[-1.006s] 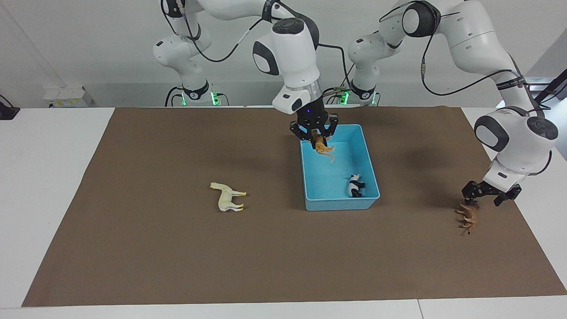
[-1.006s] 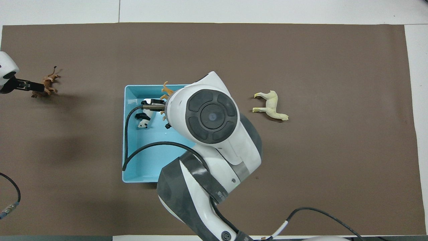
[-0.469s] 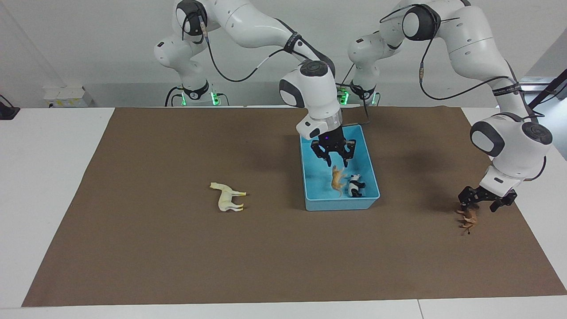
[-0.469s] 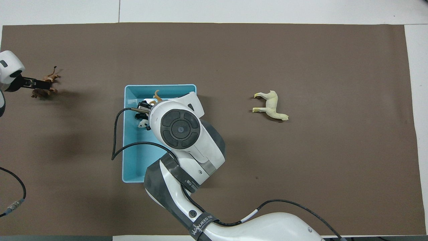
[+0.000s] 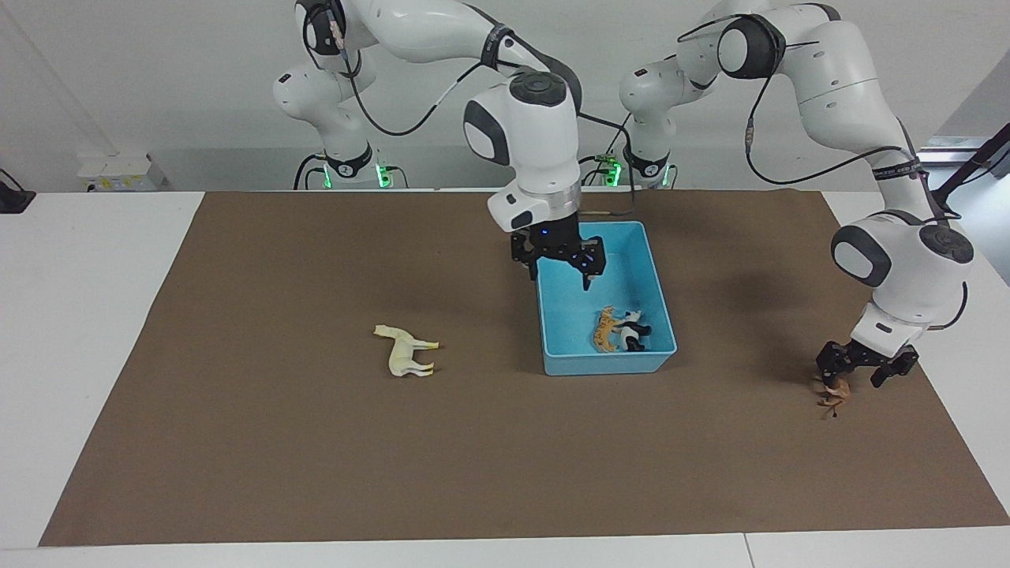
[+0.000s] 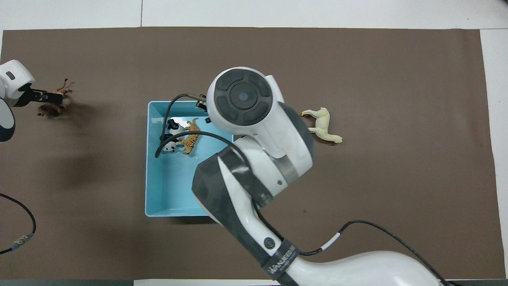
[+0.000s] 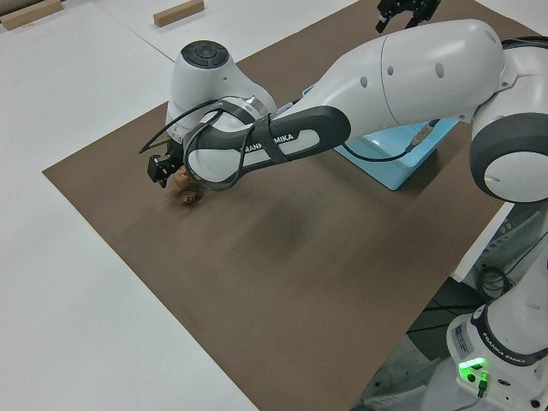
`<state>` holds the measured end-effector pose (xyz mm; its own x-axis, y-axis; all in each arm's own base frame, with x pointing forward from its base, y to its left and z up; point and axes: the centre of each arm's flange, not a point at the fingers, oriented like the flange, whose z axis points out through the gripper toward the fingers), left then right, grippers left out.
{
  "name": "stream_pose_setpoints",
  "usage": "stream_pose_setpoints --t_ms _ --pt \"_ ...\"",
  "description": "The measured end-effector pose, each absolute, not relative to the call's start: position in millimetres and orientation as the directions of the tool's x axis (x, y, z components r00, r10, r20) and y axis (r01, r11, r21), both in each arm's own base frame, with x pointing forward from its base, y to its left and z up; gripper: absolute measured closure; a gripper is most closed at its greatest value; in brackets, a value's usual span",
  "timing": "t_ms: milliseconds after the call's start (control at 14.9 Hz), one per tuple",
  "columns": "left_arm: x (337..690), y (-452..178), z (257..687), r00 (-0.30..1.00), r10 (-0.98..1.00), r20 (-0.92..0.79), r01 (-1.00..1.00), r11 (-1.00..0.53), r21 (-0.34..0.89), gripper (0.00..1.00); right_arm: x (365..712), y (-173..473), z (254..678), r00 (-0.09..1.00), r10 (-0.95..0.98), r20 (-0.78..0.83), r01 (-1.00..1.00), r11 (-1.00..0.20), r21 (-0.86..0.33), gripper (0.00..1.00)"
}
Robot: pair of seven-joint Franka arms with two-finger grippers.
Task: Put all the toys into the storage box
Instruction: 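Grasp the cream horse with the right gripper while the left gripper grasps the brown horse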
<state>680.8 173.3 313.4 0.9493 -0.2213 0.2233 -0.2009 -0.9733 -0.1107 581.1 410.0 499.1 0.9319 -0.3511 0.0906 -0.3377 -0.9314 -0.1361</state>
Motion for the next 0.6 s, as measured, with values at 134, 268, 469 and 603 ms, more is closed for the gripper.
stream_pose_setpoints --t_ms 134,268,469,603 --pt "680.8 169.6 308.9 0.947 -0.218 0.237 -0.197 -0.974 -0.110 0.16 601.1 358.3 491.2 0.955 -0.280 0.096 -0.277 -0.960 -0.043 0.00" --pt "679.4 165.8 304.2 0.946 -0.217 0.239 -0.196 -0.975 -0.107 0.38 622.0 306.0 465.9 0.962 -0.258 0.086 -0.259 -0.966 0.001 0.00" --pt "674.6 167.4 295.9 0.950 -0.210 0.230 -0.191 -0.976 -0.103 0.54 636.4 233.5 405.8 0.956 -0.264 0.126 -0.263 -0.964 -0.023 0.00" --pt "673.1 168.2 293.8 0.953 -0.196 0.230 -0.178 -0.979 -0.099 0.57 625.6 198.1 357.2 0.955 -0.264 0.134 -0.263 -0.964 -0.025 0.00"
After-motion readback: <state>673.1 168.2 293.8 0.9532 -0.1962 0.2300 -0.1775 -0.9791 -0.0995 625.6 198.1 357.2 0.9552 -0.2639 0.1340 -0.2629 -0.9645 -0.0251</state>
